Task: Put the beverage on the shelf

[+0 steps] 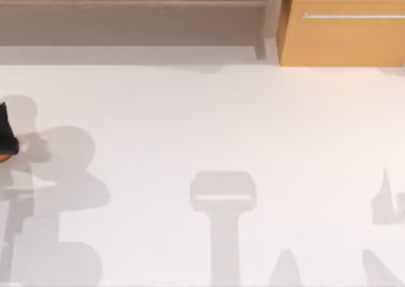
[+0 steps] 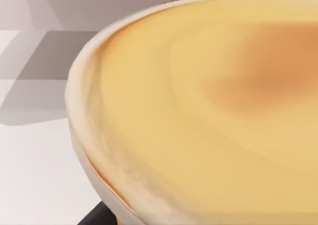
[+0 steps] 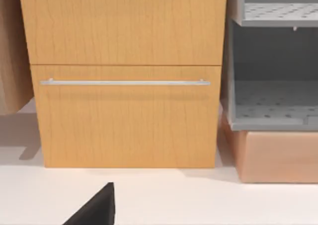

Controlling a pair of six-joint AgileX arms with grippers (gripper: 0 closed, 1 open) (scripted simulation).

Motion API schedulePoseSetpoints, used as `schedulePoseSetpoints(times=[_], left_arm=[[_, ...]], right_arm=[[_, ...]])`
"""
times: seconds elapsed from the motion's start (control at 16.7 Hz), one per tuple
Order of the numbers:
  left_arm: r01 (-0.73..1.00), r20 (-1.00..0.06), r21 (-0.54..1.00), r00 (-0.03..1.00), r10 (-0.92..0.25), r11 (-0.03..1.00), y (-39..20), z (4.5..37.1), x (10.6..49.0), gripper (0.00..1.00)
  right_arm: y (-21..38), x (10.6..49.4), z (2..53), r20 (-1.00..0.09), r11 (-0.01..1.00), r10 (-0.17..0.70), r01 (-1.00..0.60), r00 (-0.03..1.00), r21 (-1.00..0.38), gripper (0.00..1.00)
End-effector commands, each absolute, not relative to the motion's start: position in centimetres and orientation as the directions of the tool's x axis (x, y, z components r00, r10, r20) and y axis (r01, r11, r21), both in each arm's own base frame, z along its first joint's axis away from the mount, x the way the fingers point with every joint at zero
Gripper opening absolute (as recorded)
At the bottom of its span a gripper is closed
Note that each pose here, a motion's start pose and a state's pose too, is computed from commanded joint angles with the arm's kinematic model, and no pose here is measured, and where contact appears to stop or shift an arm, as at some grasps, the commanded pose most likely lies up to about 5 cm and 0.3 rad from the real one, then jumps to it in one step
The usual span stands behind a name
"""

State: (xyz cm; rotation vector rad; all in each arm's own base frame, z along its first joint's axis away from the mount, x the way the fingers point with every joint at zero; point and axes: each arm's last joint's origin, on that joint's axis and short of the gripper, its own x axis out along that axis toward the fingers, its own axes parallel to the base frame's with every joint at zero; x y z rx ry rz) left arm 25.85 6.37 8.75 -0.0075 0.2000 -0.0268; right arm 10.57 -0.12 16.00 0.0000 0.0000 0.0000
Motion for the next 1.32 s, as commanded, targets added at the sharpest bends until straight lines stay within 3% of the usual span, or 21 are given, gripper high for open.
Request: schedulePoseSetpoints(times=[0.72,1.32], left_arm=[[0.024,-0.176,-0.003,0.984,-0.024,1.000,6.4,10.1,26.1,0.00],[-0.033,-0.043,-0.040,0.999,0.032,0.999,2.5,16.1,32.3,0.00]], right_arm=[[-0.1,10.6,16.0,0.000,1.000,0.000,0.000,1.000,0.000,1.00],[-0.1,10.6,16.0,0.000,1.000,0.000,0.000,1.000,0.000,1.00]])
